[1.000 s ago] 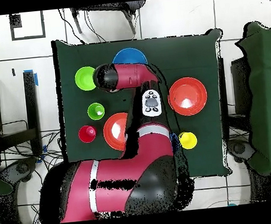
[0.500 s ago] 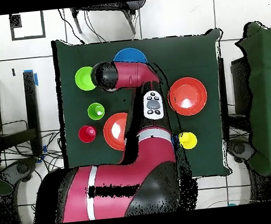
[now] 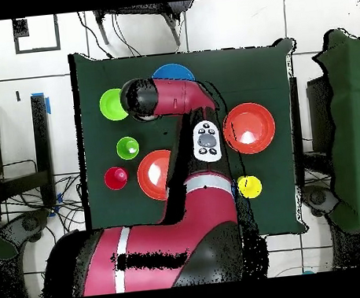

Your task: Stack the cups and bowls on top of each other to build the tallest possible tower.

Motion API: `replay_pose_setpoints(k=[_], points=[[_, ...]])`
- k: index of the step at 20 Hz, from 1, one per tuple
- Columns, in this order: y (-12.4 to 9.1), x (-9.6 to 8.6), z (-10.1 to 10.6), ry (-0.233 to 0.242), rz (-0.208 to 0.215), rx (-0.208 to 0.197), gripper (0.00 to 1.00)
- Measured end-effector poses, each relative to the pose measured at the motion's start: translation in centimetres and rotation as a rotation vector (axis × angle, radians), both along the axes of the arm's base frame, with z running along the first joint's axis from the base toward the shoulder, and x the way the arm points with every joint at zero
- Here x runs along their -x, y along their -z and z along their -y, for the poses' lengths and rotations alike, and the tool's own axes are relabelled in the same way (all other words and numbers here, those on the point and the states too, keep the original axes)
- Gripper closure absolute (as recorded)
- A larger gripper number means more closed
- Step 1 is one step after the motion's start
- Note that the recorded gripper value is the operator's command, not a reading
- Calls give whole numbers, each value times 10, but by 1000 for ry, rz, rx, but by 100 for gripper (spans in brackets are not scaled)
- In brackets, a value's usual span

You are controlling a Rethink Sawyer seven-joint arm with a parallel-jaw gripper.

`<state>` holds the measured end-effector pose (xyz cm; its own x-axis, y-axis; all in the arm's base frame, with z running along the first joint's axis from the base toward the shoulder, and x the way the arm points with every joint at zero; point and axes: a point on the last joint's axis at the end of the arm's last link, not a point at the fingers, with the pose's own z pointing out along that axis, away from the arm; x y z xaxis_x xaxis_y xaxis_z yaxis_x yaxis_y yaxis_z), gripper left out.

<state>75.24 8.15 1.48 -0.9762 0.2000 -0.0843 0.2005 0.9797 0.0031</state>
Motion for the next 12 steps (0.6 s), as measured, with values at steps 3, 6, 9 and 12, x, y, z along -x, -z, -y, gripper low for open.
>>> replay_pose_setpoints(k=[3,6,9,12], points=[[-6,1,13,19,-2,0,0],[-8,1,23,32,-3,0,0],[-9,4,40,54,-9,2,0],[-12,7,61,80,-13,9,0]])
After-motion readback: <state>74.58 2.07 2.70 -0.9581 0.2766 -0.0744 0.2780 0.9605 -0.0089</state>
